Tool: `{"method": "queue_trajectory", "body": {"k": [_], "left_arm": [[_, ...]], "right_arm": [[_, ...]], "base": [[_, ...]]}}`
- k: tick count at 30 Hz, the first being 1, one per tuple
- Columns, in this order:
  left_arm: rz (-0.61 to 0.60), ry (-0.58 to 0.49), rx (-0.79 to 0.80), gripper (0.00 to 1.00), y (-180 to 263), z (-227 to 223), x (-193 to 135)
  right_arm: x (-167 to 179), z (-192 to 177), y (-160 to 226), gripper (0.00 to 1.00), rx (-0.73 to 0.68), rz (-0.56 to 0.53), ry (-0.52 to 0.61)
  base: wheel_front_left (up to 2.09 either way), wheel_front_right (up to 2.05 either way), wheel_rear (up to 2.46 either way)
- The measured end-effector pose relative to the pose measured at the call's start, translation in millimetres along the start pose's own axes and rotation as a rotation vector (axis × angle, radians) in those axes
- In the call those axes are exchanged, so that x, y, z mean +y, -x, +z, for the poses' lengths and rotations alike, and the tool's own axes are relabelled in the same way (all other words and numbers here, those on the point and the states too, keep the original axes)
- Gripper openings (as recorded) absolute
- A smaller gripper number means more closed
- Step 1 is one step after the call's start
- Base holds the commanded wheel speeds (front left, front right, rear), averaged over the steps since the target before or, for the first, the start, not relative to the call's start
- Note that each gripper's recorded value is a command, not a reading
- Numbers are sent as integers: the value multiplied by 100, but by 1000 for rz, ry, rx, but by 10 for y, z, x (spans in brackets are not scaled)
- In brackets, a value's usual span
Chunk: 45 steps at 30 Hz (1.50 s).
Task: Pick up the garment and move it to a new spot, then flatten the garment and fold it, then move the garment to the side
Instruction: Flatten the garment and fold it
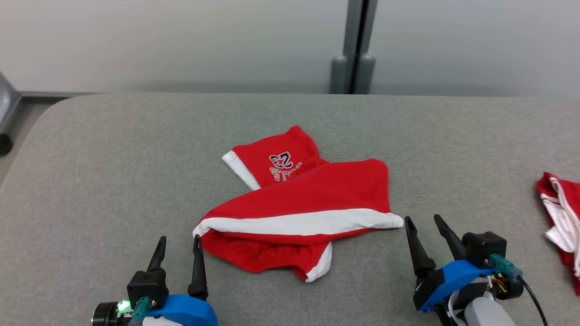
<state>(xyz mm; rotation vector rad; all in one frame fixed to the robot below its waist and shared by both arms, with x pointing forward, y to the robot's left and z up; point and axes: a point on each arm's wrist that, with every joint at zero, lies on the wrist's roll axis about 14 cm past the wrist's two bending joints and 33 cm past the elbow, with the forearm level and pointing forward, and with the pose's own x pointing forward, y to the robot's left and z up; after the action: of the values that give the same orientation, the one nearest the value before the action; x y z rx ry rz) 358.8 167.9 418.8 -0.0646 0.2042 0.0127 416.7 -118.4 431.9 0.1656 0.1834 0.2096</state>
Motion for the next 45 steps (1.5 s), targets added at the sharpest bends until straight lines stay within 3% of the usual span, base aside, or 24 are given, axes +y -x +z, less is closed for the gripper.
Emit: {"method": "queue_trajectory", "body": {"k": [13,14,17,19,20,21,23,33,41,45], "left_arm": [[97,21,51,100,73,-160,277],[102,20,51,100,68,-159,289],[112,26,57,100,63,-175,308],[110,25,58,100,47,-176,302],[109,27,57,100,36,-175,294],[108,31,58,100,25,-175,282],[95,30,56,100,-1,-169,245],[-61,46,48,100,-58,-135,-206],[-218,123,48,100,40,-109,-629],[-239,158,19,100,89,-15,-687]], "right_arm": [[133,-499,-334,100,163,38,-5],[140,-543,-335,95,177,41,-2],[156,-592,-367,45,191,47,-2],[156,-603,-378,40,194,48,-1],[154,-609,-375,13,195,48,-1],[154,-610,-372,13,195,49,0],[140,-591,-366,0,189,45,0],[-253,-319,-112,0,100,-77,-16],[-510,-226,161,0,66,-164,-25],[-532,-191,217,0,56,-174,-26]], "base": [[0,0,0],[0,0,0],[0,0,0],[0,0,0],[0,0,0],[0,0,0],[0,0,0],[0,0,0],[0,0,0],[0,0,0]]}}
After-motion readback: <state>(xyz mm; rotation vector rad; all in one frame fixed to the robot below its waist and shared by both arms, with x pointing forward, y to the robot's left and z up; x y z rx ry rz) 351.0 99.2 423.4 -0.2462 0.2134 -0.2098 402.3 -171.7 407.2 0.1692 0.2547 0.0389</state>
